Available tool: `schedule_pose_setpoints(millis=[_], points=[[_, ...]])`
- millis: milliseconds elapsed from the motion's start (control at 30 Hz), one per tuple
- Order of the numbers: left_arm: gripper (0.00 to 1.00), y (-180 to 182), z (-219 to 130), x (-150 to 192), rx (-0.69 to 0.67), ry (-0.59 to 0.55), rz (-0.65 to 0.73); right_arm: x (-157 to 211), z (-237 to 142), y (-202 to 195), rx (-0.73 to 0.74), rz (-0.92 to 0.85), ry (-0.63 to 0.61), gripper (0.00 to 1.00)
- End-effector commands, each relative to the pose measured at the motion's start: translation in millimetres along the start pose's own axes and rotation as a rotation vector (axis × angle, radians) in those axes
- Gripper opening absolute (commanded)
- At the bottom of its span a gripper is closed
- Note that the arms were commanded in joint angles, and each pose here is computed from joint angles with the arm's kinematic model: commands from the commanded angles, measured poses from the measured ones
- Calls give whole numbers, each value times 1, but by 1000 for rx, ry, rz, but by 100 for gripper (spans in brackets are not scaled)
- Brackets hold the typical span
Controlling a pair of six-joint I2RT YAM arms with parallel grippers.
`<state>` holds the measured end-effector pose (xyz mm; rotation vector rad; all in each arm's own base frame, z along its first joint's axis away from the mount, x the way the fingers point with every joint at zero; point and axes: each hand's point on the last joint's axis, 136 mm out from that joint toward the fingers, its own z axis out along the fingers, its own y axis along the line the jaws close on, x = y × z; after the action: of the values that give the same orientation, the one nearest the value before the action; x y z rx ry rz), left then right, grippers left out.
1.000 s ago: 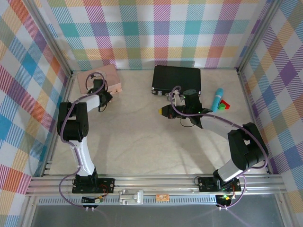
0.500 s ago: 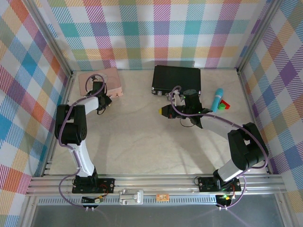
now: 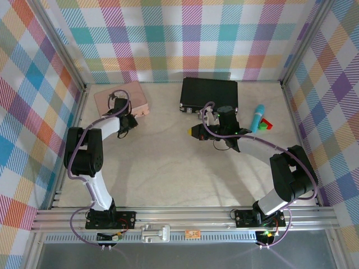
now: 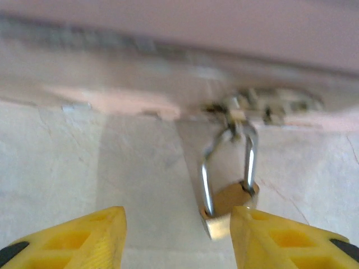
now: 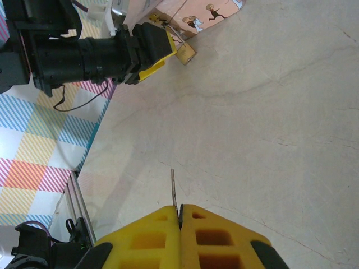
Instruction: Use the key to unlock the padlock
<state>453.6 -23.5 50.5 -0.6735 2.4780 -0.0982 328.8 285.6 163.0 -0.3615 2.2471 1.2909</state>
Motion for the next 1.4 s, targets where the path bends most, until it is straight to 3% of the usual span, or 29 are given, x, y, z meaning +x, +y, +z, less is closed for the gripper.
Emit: schedule_pose_setpoints(millis=[0, 300, 767, 867, 1067, 1367], points=[[52, 0, -14, -4, -3, -46, 19, -3, -5, 10, -30, -30, -18, 0], [53, -20, 4, -14, -5, -19, 87, -3, -6, 12, -38, -32, -26, 0], [51, -19, 41, 9, -64, 105, 99, -3, -10, 16, -45, -44, -31, 0], [48, -14, 47, 14, -85, 107, 91, -4, -11, 18, -44, -46, -30, 0], [21, -15, 51, 19, -71, 120, 89, -2, -9, 16, -42, -36, -21, 0], [15, -27, 14, 21, 28, 142, -6, 0, -4, 10, -33, -27, -2, 0]])
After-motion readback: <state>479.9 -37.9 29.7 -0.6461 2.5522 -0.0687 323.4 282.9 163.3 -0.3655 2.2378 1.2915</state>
